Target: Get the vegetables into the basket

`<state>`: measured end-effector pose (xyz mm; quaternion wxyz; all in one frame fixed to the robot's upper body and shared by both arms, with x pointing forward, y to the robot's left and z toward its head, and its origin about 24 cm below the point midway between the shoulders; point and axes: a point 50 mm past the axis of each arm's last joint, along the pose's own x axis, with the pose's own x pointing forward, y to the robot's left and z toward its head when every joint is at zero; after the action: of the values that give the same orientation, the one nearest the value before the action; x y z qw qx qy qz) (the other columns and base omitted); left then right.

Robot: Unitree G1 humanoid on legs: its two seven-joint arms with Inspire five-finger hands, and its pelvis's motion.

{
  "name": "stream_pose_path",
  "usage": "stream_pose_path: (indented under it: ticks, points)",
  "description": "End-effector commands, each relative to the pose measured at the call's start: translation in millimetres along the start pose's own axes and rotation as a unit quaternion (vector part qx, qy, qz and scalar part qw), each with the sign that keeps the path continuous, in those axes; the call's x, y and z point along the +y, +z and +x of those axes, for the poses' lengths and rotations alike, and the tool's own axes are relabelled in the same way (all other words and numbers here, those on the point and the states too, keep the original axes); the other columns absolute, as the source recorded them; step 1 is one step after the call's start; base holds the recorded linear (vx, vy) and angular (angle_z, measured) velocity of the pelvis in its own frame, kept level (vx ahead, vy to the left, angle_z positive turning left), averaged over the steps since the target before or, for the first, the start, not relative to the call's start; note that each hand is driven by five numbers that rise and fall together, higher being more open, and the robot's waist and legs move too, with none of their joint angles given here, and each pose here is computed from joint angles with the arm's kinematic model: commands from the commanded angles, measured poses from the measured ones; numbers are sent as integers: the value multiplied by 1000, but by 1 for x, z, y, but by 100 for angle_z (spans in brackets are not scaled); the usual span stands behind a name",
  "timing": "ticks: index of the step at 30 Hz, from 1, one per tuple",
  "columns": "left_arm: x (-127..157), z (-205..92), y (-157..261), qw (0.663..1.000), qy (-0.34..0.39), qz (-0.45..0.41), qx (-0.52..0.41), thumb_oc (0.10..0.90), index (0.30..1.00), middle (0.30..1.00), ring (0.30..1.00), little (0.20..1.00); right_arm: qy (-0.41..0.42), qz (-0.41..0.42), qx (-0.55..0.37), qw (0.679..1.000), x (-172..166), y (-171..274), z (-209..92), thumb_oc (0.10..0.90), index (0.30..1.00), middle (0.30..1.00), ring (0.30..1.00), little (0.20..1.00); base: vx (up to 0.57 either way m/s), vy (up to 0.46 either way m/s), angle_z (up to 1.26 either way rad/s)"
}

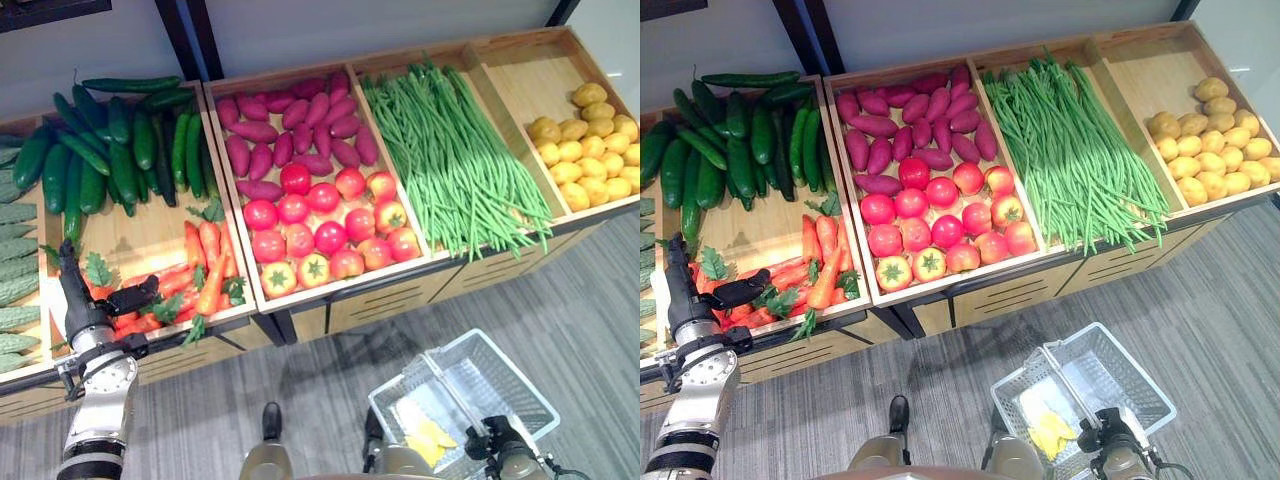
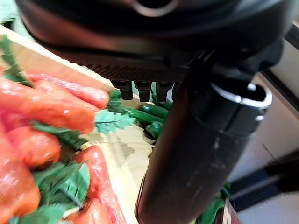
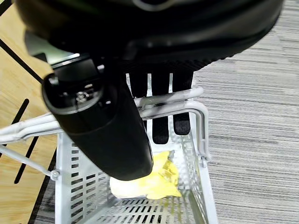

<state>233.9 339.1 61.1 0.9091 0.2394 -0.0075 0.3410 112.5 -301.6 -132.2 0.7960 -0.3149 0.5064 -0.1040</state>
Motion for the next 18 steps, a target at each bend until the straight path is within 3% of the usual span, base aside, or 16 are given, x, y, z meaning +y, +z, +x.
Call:
stream_pose_path:
  ticks: [1,8,18]
  points:
    - [2,27,67,989,11,-17,-145,900,1000,1000,1000,1000,-31,-28,-25,999,-20,9,4,400,300,300,300,300,5,0,15]
    - [-29,21,76,986,-53,-75,-138,900,1000,1000,1000,1000,-20,-37,-31,999,-15,16,5,400,300,300,300,300,1,1,1]
    - [-42,17,68,988,-69,-81,-112,900,1000,1000,1000,1000,-13,-40,-42,998,-11,24,5,400,300,300,300,300,1,1,-1]
